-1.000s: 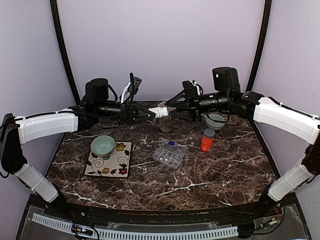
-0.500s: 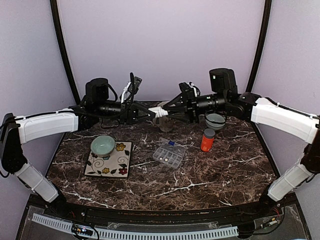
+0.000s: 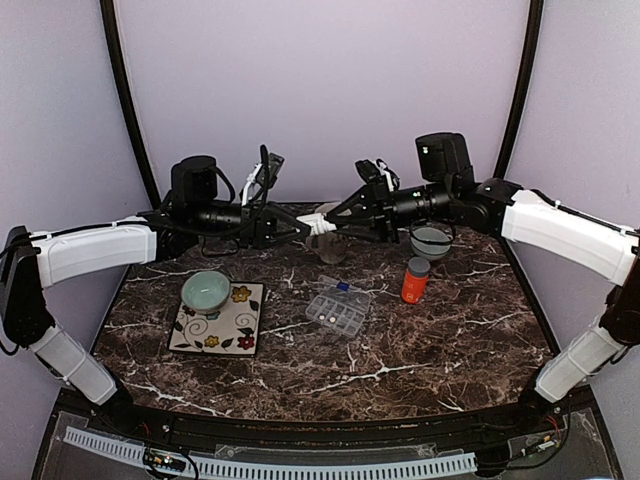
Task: Sort the pills into containers
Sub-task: Unscrew the lid of the pill bottle.
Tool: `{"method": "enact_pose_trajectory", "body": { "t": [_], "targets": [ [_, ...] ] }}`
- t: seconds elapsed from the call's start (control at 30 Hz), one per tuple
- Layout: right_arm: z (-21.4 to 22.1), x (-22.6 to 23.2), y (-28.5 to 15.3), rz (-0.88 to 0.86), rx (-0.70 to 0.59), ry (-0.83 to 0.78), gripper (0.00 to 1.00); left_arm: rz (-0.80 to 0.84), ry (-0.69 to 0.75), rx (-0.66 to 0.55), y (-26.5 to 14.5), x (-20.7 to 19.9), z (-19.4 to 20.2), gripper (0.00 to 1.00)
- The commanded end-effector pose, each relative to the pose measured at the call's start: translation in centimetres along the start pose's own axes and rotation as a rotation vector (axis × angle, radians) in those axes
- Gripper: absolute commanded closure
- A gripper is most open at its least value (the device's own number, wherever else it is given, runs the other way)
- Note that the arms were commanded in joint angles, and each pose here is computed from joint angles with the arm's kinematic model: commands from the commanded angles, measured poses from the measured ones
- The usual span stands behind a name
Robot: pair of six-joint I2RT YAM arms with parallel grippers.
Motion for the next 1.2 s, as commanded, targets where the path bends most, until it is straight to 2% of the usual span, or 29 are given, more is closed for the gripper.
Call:
{"method": "enact_pose_trajectory", "body": {
  "t": [0.0, 0.27, 0.63, 1.17],
  "targets": [
    [-0.2, 1.5, -0.2, 0.005, 0.009, -0.283, 0.93, 0.058, 0.011, 0.014, 0.2, -1.5, -0.8, 1.00],
    [0.4, 0.7, -0.8, 0.048, 0.019, -0.598, 0.96, 0.087, -0.007, 0.020, 0.0, -2.3, -0.9, 1.00],
    [0.5, 0.7, -1.4, 0.044, -0.039, -0.813, 0.95, 0.158, -0.055, 0.040, -0.1, -3.2, -0.6, 1.00],
    [0.6, 0.1, -2.0, 0.194, -0.035, -0.960, 0.94, 0.200, -0.091, 0.070, 0.2, -3.3, -0.4, 1.00]
  ]
}}
Point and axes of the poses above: each gripper's point midway between its finger pads, its own y axis out along the fingers, its own x axis along the line the jaws close on, z = x × y, the point moved 2 cm from there along -y, back along the fingers, and after that the axes turned 9 degrees about -y, right-handed, at the moved point
